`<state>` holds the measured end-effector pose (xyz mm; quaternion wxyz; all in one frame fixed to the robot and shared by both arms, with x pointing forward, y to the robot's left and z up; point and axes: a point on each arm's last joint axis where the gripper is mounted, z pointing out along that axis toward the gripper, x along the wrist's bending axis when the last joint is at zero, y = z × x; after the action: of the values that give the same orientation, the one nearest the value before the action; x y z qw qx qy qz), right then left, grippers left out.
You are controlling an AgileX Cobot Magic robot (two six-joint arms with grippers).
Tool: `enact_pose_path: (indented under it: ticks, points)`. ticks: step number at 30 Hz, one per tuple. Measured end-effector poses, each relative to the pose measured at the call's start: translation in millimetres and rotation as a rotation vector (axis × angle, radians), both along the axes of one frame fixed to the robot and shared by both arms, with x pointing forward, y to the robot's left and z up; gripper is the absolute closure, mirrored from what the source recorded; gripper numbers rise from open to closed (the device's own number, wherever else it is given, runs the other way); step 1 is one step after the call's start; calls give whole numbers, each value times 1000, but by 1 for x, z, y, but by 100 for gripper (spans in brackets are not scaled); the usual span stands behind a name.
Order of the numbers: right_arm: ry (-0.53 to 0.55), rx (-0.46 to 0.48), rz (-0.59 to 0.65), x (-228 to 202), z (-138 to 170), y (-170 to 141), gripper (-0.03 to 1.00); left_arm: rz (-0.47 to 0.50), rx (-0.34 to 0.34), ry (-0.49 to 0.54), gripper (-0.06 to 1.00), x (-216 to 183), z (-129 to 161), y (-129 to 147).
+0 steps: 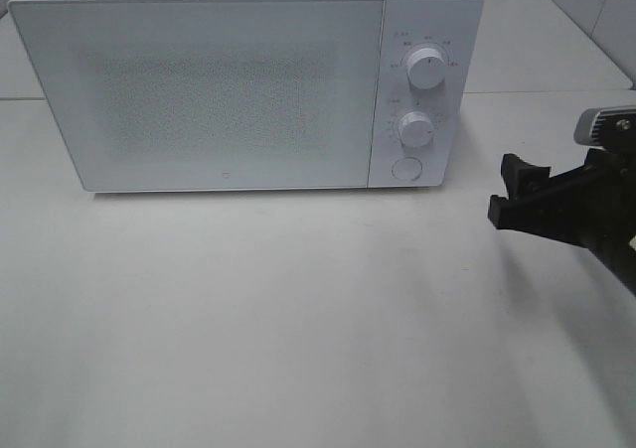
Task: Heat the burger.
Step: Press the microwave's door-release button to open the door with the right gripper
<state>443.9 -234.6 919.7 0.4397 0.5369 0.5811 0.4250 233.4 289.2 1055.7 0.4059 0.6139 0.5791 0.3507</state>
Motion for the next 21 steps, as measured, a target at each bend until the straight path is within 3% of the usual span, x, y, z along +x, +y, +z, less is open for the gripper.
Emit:
enact_pose_path:
  ticks: [7,12,21]
  points:
    - [36,-3,-8,0,-11,25,21,0,0,0,-5,0,0,0]
    - [33,-24,18,7,-15,60,21,0,0,0,-5,0,0,0]
    - [28,-18,25,16,-19,79,21,0,0,0,-5,0,0,0]
